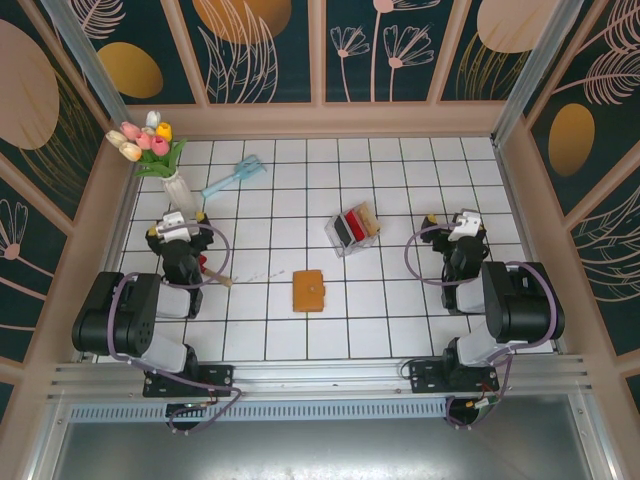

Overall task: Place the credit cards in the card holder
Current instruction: Reset both arms

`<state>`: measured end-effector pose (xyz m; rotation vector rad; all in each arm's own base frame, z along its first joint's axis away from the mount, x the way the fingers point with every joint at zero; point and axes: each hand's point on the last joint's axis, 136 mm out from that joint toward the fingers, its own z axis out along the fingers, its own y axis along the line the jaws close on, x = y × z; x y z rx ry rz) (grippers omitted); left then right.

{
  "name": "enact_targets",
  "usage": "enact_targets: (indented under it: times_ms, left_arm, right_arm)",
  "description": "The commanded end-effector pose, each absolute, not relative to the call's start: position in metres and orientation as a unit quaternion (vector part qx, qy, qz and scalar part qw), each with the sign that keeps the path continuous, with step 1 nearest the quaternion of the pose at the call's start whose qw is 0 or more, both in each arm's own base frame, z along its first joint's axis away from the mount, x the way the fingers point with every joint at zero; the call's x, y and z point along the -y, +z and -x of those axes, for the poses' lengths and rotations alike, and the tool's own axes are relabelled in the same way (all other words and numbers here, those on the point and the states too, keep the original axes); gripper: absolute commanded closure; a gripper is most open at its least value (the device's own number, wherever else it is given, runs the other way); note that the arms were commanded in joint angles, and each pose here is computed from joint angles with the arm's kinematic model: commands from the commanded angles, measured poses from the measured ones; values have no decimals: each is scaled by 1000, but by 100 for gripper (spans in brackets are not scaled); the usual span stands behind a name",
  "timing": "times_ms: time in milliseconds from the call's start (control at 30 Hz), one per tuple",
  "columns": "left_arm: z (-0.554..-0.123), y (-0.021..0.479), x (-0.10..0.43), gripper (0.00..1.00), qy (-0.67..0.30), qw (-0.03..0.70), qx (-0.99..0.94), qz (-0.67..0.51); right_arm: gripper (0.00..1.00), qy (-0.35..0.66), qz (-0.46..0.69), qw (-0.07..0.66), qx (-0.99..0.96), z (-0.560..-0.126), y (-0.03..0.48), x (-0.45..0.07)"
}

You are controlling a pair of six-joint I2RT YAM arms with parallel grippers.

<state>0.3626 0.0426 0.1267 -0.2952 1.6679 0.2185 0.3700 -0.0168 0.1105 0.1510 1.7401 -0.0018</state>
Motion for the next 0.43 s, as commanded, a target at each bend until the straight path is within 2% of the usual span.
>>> enact_targets:
  times_ms: [0,400]
  left_arm:
    - [-367,140,-40,1,72,682,-714,139]
    - [-365,140,-40,1,73,681,-716,137]
  right_arm:
    - [1,11,-69,655,-752,-375,121,16]
    - [1,13,-67,655,-752,-375,121,15]
